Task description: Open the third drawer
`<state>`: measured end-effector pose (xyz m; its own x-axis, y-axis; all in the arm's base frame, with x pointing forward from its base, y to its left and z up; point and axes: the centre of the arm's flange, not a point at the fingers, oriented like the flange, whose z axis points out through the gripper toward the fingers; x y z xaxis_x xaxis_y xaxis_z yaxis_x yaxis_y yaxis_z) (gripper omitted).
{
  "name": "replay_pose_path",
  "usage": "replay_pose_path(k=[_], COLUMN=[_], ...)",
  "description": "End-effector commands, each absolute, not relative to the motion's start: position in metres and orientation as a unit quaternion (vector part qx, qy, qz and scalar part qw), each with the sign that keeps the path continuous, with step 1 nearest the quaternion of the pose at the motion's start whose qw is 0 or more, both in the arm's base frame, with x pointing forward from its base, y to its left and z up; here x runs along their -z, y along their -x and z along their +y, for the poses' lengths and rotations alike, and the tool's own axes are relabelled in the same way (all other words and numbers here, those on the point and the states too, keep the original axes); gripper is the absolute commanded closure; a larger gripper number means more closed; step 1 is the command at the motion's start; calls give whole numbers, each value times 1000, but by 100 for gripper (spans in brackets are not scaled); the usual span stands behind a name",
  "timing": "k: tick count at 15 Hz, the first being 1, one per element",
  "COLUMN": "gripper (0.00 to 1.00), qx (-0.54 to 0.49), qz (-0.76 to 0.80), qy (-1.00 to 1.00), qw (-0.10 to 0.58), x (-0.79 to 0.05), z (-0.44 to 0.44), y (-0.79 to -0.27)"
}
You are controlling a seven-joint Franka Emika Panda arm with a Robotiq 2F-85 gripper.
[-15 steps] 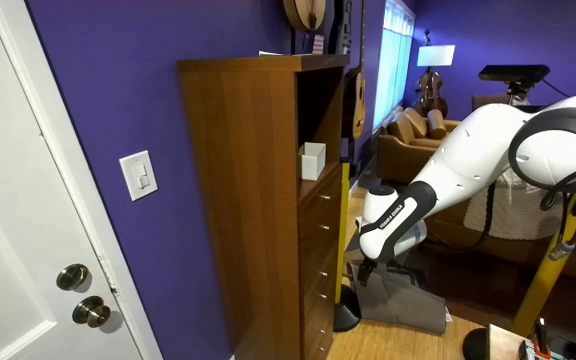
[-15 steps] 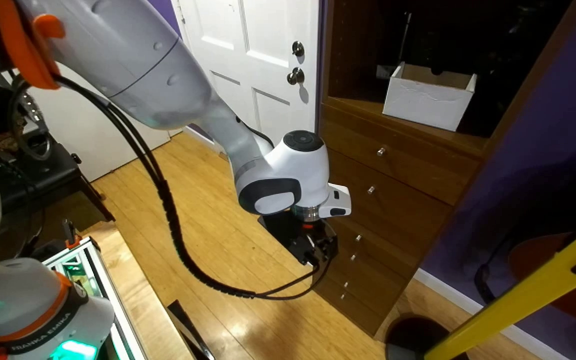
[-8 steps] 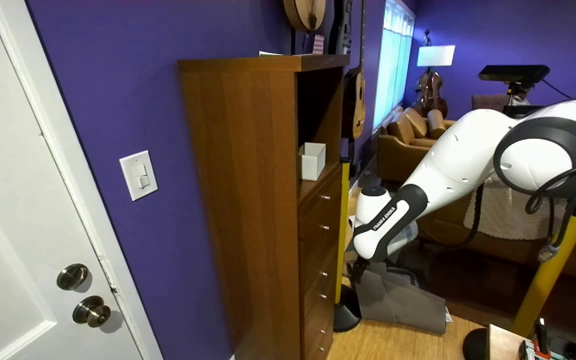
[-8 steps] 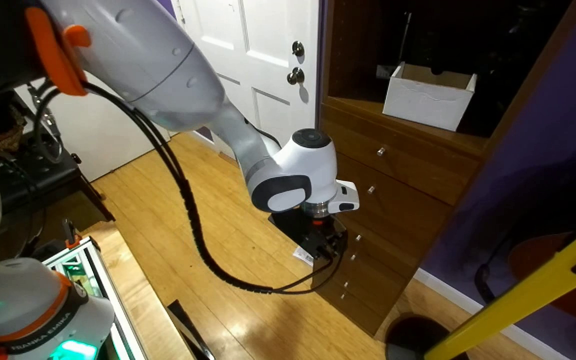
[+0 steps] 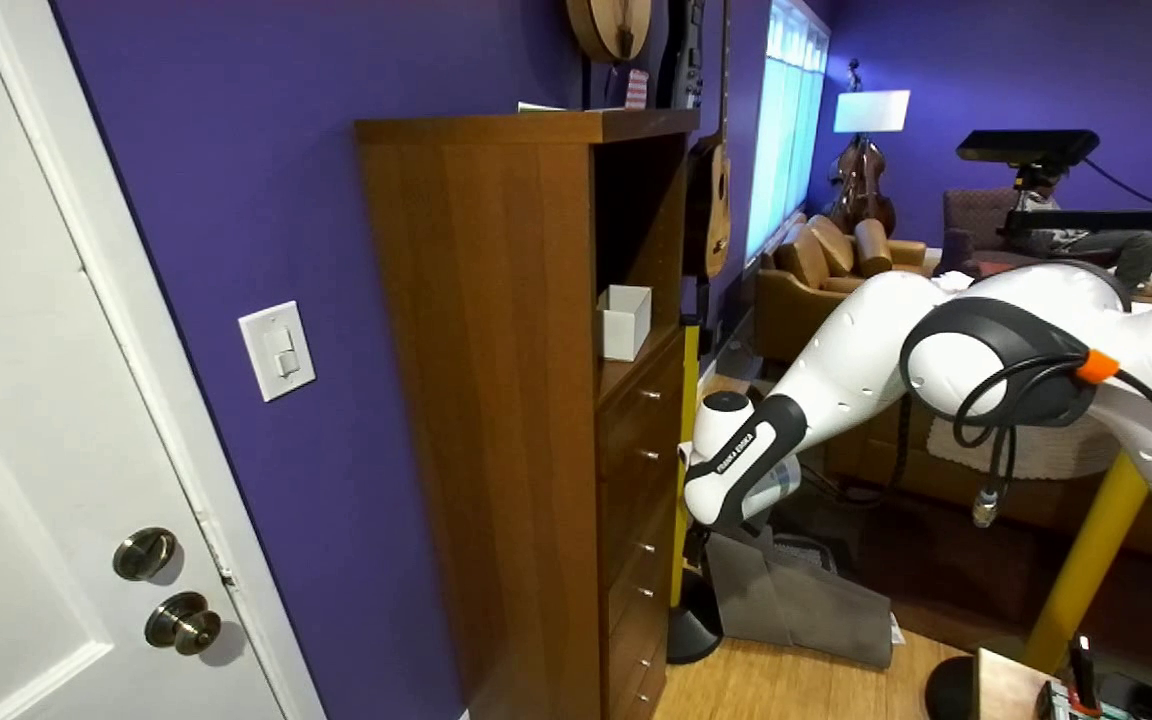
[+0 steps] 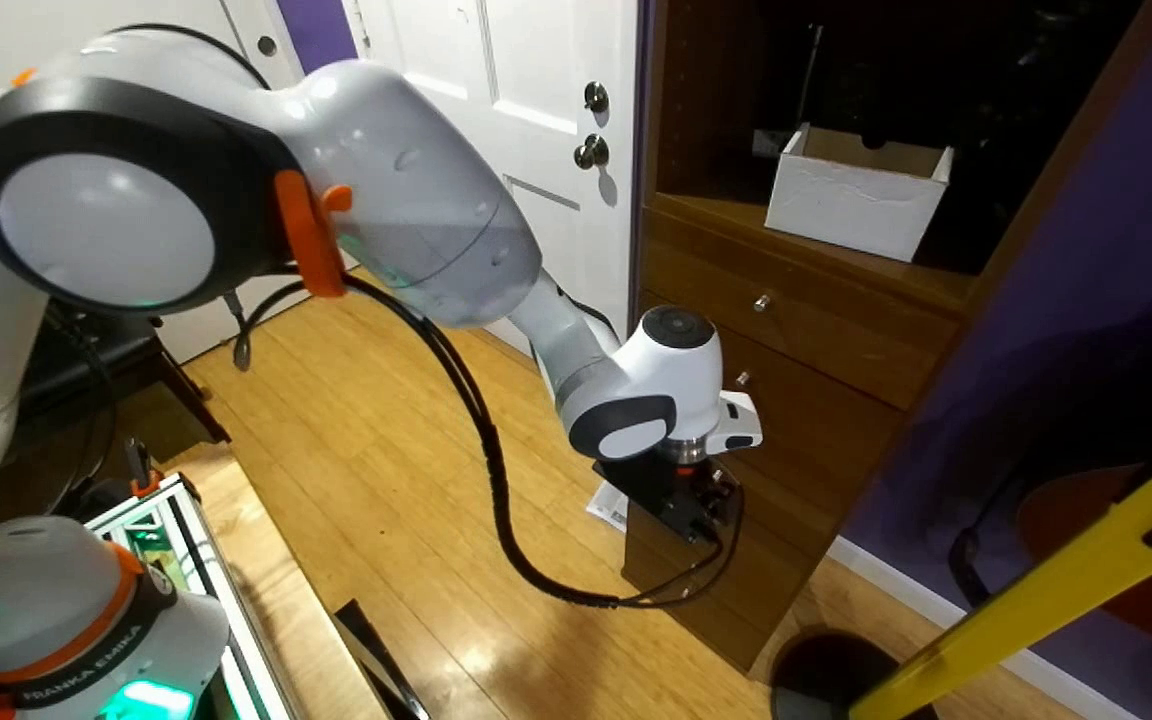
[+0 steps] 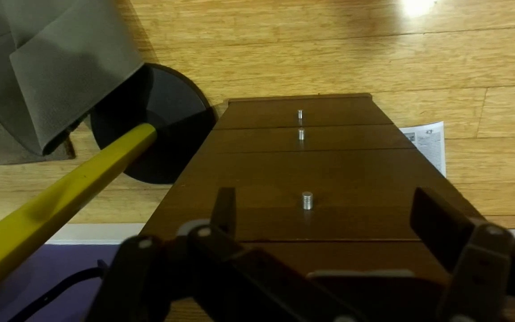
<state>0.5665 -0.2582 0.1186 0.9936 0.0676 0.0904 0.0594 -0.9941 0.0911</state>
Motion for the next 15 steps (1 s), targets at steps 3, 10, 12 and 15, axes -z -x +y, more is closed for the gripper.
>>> replay_pose_path(k=[3,10,12,15], gripper=[0,9,29,45], qx=[-98,-133,-137,-139], qz=[46,66,67,59], qy=[-993,-988,-988,-988], qw=[45,36,28,20], x=[-82,-70,-70,-66], z=[-274,-271,-271,-271], y=[-595,-620,-623,-624])
